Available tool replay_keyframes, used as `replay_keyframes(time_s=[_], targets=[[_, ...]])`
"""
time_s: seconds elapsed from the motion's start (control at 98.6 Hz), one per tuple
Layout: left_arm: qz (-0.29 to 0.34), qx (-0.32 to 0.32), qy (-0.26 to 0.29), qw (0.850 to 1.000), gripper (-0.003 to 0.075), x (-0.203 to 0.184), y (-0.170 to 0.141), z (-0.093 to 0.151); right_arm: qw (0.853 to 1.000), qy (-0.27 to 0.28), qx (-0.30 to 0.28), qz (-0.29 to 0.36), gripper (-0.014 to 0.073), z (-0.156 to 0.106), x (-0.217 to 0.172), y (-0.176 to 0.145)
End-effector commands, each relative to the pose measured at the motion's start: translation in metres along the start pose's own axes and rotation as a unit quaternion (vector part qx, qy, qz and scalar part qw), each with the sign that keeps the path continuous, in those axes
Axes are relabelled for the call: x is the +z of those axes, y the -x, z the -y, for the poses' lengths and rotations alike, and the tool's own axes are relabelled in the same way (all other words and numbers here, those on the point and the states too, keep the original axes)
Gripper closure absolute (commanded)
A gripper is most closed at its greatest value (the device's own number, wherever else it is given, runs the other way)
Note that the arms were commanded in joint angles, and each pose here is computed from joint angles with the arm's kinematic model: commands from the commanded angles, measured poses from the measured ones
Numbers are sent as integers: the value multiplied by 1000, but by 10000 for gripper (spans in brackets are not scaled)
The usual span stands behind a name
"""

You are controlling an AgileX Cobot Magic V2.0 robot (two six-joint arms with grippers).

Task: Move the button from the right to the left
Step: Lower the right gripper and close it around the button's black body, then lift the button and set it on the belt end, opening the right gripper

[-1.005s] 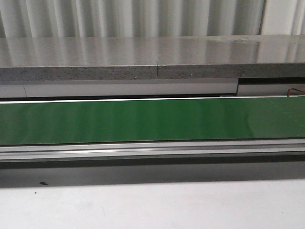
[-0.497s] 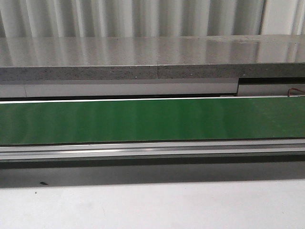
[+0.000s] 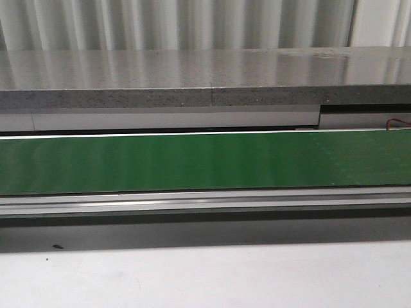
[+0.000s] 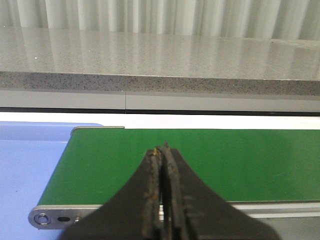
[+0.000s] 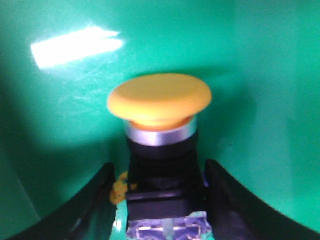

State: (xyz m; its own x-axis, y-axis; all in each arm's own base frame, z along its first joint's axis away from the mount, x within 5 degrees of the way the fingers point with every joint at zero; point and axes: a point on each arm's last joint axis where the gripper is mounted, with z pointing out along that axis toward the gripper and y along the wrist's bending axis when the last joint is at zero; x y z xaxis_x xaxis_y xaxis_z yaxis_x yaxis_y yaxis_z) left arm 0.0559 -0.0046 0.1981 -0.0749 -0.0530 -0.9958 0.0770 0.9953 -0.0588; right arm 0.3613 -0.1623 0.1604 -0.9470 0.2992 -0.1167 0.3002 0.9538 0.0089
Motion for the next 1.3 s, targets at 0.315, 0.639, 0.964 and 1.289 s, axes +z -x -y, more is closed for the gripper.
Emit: replay_keyframes(time_s=[0.315,0.639,0.964,1.289], targets=[[34,-11,-2,999,741,0,-5,0,995,16,-7,99,379,-23,-102,-10],[34,-11,-2,999,741,0,-5,0,992,56,-61,91,379,-93,-128,-28],[34,-11,-2,999,741,0,-5,0,995,61,-34,67,310,-116,-106,-25],[34,-11,-2,999,741,0,-5,0,991,64,-75,89,85,-118,-113,-25]])
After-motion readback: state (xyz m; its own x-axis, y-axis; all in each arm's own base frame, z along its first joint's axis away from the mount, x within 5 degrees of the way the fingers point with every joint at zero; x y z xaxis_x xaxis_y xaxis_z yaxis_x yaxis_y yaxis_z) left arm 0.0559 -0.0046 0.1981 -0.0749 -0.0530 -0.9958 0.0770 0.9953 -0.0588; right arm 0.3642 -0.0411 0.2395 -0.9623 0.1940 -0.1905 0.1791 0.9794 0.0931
